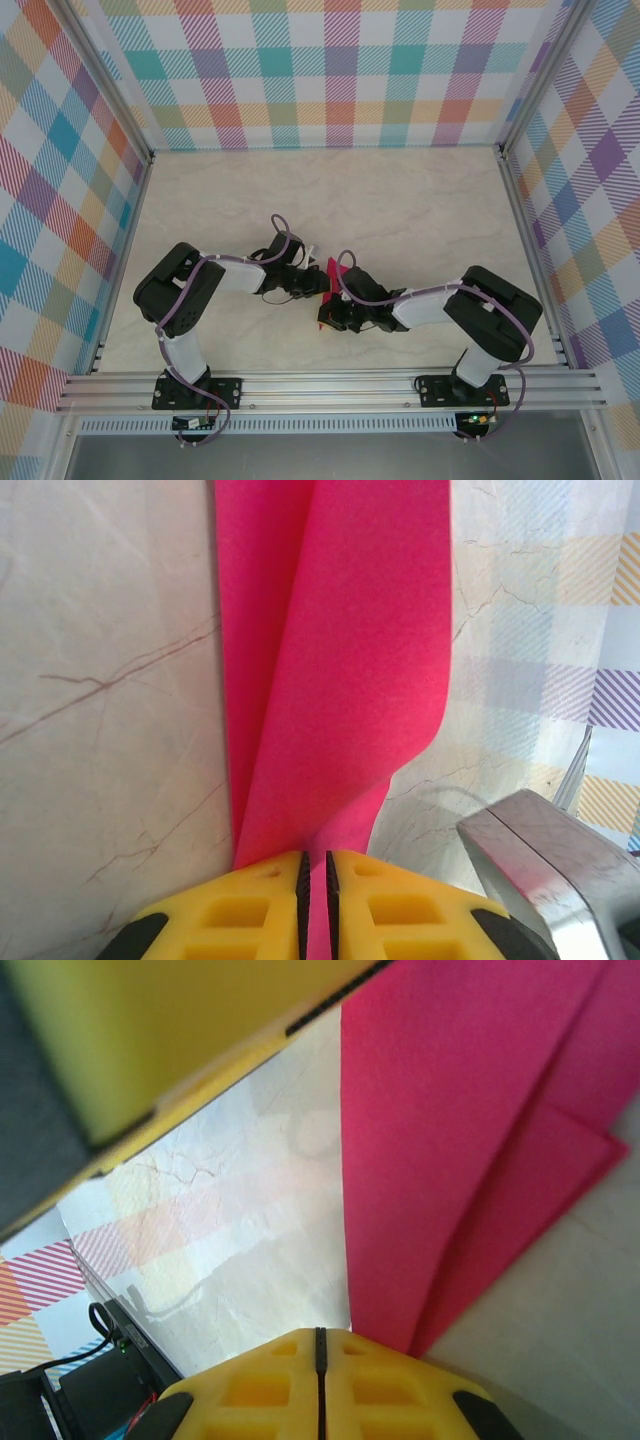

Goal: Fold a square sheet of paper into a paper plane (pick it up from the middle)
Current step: Fold the wing for the fifth time at the center of the table.

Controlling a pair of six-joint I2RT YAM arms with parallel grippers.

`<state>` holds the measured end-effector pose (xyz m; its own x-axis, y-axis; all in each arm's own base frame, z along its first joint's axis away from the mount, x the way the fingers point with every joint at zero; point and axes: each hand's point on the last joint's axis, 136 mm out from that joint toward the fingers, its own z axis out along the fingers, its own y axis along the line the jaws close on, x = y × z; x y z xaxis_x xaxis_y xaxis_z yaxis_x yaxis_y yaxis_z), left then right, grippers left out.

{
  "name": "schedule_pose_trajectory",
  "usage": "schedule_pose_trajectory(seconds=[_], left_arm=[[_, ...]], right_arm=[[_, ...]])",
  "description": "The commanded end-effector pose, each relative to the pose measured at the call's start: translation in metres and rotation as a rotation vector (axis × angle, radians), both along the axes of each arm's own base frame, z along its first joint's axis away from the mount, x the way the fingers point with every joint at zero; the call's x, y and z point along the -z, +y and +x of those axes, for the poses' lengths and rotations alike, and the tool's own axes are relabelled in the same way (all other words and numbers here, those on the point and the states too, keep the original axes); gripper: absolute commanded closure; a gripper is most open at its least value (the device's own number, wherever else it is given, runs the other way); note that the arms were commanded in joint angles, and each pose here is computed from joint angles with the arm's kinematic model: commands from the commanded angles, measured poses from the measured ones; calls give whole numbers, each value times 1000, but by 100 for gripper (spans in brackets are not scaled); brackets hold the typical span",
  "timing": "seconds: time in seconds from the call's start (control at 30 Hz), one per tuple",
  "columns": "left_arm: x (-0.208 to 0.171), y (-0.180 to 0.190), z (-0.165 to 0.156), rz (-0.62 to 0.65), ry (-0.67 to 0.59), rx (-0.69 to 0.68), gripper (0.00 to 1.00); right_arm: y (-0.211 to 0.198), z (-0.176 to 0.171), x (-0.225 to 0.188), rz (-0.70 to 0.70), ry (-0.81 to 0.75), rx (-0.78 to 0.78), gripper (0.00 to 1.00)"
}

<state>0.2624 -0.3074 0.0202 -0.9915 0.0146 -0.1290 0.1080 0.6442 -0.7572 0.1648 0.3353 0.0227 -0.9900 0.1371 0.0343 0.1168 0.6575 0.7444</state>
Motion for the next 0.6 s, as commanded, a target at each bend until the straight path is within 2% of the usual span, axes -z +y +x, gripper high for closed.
schedule_pose_trajectory(seconds=[0.0,0.2,0.33,0.43,0.57], left_arm=[[54,16,-27,142,108,8,85],[55,15,-26,141,110,9,85],[55,16,-27,144,112,10,85],[55,17,-27,148,112,5,85],[56,17,-27,149,116,-1,85]], right_arm=[[-4,-13,2,-21,23,-30,93],[3,-17,22,-20,77,-44,93],[-12,-27,48,-144,138,-34,94],[-17,-31,51,-178,138,-29,94],[-31,-34,51,-308,117,-38,95]])
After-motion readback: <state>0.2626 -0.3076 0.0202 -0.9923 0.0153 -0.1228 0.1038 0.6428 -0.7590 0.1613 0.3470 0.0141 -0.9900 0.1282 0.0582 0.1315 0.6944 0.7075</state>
